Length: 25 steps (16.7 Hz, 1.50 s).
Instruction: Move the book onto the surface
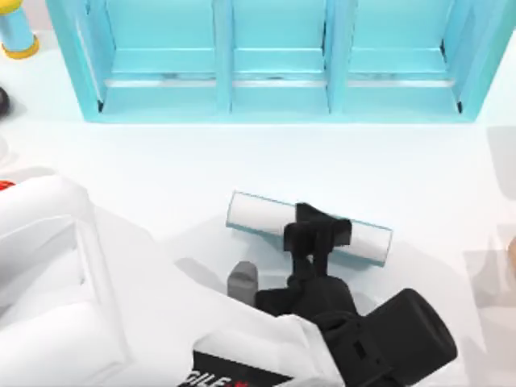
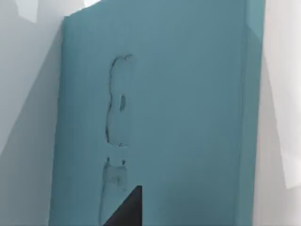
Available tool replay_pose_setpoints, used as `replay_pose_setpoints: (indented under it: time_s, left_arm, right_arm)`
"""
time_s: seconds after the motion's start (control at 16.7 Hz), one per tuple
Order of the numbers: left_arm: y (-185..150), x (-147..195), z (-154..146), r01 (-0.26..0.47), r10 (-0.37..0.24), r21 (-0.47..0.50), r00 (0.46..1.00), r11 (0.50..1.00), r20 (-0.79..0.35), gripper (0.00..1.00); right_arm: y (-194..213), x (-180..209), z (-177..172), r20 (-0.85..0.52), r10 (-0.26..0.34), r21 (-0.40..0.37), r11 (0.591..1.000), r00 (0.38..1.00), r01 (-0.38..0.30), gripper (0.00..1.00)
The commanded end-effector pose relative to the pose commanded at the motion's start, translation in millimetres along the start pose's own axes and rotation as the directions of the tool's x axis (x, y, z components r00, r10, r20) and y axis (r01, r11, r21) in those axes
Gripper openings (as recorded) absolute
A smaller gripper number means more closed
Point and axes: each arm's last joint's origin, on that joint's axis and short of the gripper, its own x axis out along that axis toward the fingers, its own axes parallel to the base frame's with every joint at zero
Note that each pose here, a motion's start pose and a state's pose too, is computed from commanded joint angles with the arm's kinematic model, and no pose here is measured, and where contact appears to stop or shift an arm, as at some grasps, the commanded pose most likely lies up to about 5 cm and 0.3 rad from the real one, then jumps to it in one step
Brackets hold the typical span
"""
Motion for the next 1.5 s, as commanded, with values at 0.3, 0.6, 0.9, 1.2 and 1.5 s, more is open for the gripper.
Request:
replay_pose_setpoints:
  time_s: [0.3, 0.6, 0.9, 1.2, 1.5]
  left_arm:
    - [0, 0, 0, 0.000, 0.000, 0.000, 1.000, 1.000, 0.000, 1.00]
    - [1, 0, 0, -0.002, 0.002, 0.003, 1.000, 1.000, 0.000, 1.00]
    - [16, -15, -4, -0.038, 0.038, 0.006, 0.999, 0.999, -0.014, 1.00]
    - [36, -49, -4, -0.083, 0.083, 0.008, 0.997, 0.997, -0.010, 1.00]
    - [43, -91, 4, -0.077, 0.077, 0.019, 0.997, 0.997, 0.008, 1.00]
  right_arm:
    - [0, 0, 0, 0.000, 0.000, 0.000, 1.000, 1.000, 0.000, 1.00]
    - [0, 0, 0, 0.000, 0.000, 0.000, 1.000, 1.000, 0.000, 1.00]
    - [0, 0, 0, 0.000, 0.000, 0.000, 1.000, 1.000, 0.000, 1.00]
    - [0, 0, 0, 0.000, 0.000, 0.000, 1.000, 1.000, 0.000, 1.00]
    - [0, 0, 0, 0.000, 0.000, 0.000, 1.000, 1.000, 0.000, 1.00]
